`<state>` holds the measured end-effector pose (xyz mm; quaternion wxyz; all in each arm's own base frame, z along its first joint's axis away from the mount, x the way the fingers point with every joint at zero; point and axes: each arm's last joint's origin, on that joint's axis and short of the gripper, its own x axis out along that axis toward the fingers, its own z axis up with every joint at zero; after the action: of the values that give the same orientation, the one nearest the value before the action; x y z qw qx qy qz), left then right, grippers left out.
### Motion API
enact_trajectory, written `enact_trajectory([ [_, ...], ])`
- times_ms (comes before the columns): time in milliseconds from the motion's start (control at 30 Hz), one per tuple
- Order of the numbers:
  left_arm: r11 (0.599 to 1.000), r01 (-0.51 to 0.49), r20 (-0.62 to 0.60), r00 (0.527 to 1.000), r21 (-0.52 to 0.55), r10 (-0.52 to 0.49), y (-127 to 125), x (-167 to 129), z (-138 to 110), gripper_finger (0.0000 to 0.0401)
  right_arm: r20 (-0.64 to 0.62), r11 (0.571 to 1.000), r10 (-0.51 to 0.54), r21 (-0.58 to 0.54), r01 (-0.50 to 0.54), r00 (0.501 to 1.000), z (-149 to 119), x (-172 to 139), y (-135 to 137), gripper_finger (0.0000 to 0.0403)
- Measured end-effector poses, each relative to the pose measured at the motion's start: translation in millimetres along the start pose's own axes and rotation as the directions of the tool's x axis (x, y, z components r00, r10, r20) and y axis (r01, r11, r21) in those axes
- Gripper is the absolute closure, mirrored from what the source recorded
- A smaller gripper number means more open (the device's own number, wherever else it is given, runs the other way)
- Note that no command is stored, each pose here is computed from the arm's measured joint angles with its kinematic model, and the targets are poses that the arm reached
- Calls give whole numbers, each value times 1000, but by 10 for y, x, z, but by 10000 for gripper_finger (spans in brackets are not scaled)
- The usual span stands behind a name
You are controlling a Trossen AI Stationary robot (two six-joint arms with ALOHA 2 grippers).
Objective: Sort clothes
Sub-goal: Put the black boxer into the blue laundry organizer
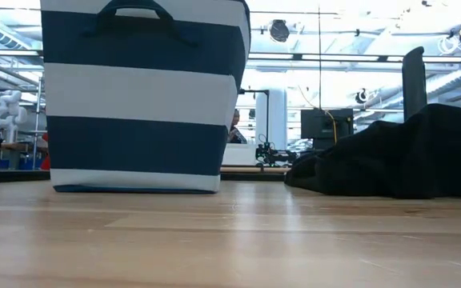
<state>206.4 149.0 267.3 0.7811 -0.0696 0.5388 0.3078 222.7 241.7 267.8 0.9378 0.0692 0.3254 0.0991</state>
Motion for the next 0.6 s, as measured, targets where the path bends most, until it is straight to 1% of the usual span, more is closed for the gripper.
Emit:
enact_trajectory([
  [367, 1000, 17, -5, 1000, -5, -17, -66, 21, -20, 362, -2, 1000, -21, -23, 21, 1000, 28, 28, -57, 303],
  [467, 998, 25, -1, 1000, 63, -25, -100, -39, 15, 356, -7, 999, -25, -27, 25, 1000, 23, 28, -63, 303],
  [600, 991, 41, 33, 998, 128, -46, -135, -203, 114, 318, -7, 999, -26, -30, 26, 1000, 26, 30, -67, 303],
])
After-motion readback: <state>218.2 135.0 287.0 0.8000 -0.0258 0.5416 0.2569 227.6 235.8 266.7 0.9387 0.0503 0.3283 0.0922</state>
